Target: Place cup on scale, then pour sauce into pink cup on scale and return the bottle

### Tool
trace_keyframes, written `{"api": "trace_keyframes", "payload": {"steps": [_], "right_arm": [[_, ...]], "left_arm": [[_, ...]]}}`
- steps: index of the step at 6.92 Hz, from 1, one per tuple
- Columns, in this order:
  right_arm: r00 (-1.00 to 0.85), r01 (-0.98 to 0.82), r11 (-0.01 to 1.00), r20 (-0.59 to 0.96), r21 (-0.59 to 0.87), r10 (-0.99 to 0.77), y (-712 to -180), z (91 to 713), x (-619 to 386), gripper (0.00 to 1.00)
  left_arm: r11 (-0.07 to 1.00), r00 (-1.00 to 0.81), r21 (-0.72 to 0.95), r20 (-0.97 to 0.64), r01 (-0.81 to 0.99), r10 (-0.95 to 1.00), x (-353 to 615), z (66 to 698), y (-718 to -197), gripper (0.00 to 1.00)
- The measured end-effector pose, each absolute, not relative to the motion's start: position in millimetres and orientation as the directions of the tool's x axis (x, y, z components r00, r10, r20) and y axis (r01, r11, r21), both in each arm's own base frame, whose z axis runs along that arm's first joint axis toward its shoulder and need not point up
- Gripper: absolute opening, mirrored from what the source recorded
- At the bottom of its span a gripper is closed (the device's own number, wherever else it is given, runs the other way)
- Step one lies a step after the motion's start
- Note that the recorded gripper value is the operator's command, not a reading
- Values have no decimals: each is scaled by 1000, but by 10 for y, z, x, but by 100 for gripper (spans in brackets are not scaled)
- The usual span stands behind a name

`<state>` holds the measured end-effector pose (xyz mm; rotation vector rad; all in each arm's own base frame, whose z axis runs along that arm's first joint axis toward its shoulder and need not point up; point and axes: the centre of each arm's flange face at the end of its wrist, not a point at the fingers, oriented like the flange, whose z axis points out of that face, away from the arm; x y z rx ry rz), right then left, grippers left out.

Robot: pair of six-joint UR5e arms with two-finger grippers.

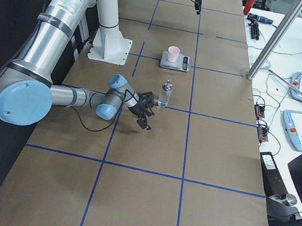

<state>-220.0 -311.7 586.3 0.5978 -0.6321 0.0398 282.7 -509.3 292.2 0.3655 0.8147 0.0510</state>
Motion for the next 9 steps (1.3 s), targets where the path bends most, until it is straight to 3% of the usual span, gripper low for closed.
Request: {"api": "trace_keyframes", "payload": {"steps": [3, 5, 7, 8, 9], "right_arm": [[765, -92, 919, 619, 382, -181, -4452, 6172, -871, 100], [759, -3, 955, 623, 298, -192, -5274, 6085, -84, 100], [715, 28, 977, 678, 214, -169, -5498, 5961, 493, 100], [699, 32, 978, 695, 206, -169, -5458, 5997, 746, 100], [691, 62, 978, 699, 199, -186, -5433, 6042, 874, 100]], "left_arm": [[946, 665, 323, -705, -10, 248, 2210, 3394, -5455, 53], [952, 632, 306, -734, -23, 251, 1248, 3879, -5792, 53], [937, 638, 345, -708, -60, 302, 174, 4739, -5895, 59], [938, 655, 338, -693, -75, 302, -124, 5137, -5878, 100], [954, 668, 291, -695, -75, 264, -247, 5498, -5793, 100]]}}
